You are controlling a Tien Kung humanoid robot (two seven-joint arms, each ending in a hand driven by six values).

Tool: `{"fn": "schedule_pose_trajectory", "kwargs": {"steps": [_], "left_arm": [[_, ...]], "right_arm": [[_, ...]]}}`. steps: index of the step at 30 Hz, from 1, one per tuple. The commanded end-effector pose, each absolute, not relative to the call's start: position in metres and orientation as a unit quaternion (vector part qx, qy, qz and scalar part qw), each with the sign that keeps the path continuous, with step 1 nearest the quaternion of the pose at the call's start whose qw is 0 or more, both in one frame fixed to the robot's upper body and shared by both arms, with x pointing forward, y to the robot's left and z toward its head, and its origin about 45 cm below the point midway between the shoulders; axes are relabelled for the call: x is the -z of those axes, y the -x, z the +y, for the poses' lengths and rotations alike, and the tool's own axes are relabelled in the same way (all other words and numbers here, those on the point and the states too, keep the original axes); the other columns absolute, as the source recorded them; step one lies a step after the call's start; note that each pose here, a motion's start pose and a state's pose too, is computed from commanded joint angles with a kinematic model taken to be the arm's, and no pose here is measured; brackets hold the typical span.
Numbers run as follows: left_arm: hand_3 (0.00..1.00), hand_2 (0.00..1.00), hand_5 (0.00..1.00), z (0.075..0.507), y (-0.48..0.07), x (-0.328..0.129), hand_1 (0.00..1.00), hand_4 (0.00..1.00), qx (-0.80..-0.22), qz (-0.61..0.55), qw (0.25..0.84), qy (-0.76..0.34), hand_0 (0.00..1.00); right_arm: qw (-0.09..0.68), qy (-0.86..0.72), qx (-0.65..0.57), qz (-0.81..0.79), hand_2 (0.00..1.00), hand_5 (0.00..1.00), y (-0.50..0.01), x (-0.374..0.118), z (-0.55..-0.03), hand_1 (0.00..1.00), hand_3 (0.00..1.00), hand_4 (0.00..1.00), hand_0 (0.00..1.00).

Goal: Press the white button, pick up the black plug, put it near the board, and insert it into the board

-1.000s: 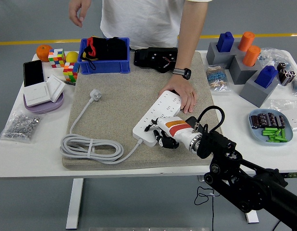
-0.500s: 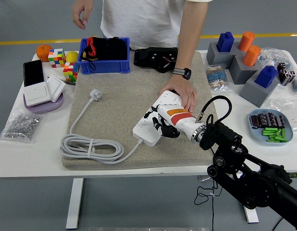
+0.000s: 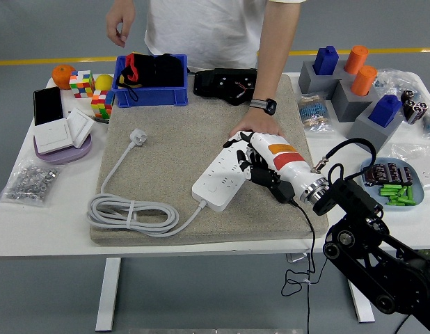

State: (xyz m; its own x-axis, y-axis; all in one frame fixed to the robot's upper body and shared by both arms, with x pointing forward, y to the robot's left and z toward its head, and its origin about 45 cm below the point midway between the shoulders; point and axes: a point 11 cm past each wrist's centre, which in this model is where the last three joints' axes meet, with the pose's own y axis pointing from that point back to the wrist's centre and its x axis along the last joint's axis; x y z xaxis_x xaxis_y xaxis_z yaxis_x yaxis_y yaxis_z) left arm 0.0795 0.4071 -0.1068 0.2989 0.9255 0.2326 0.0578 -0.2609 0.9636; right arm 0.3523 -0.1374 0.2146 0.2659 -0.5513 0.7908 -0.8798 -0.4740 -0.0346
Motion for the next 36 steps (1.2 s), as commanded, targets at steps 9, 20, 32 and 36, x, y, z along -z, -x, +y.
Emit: {"fn": "schedule_pose_trajectory", "kwargs": {"steps": [9,20,32,36], "left_arm": [[0.686,0.658,0.197,0.406,-0.082,0.106,0.677,0.562,-0.456,0.376,0.479,-0.649,0.685],[0.686,0.658,0.196,0.412,-0.091,0.103,0.677,0.562,-0.456,0.364,0.481,-0.654,0.685],[0.686,0.658,0.197,0.406,-0.084,0.106,0.677,0.562,-0.451,0.371,0.482,-0.653,0.685],[0.686,0.658,0.197,0.405,-0.084,0.107,0.677,0.562,-0.452,0.372,0.482,-0.652,0.685]], "right_arm": [[0.219,-0.746,-0.345,-0.525,0.861,0.493,-0.344,-0.204,-0.171,0.877,0.91,0.998,0.845],[0.245,-0.698,-0.323,-0.59,0.835,0.58,-0.341,-0.174,-0.198,0.832,0.919,0.998,0.799],[0.305,-0.68,-0.298,-0.596,0.777,0.566,-0.328,-0.129,-0.214,0.786,0.901,0.998,0.766],[0.319,-0.678,-0.296,-0.592,0.777,0.566,-0.326,-0.121,-0.217,0.786,0.901,0.998,0.766]]}}
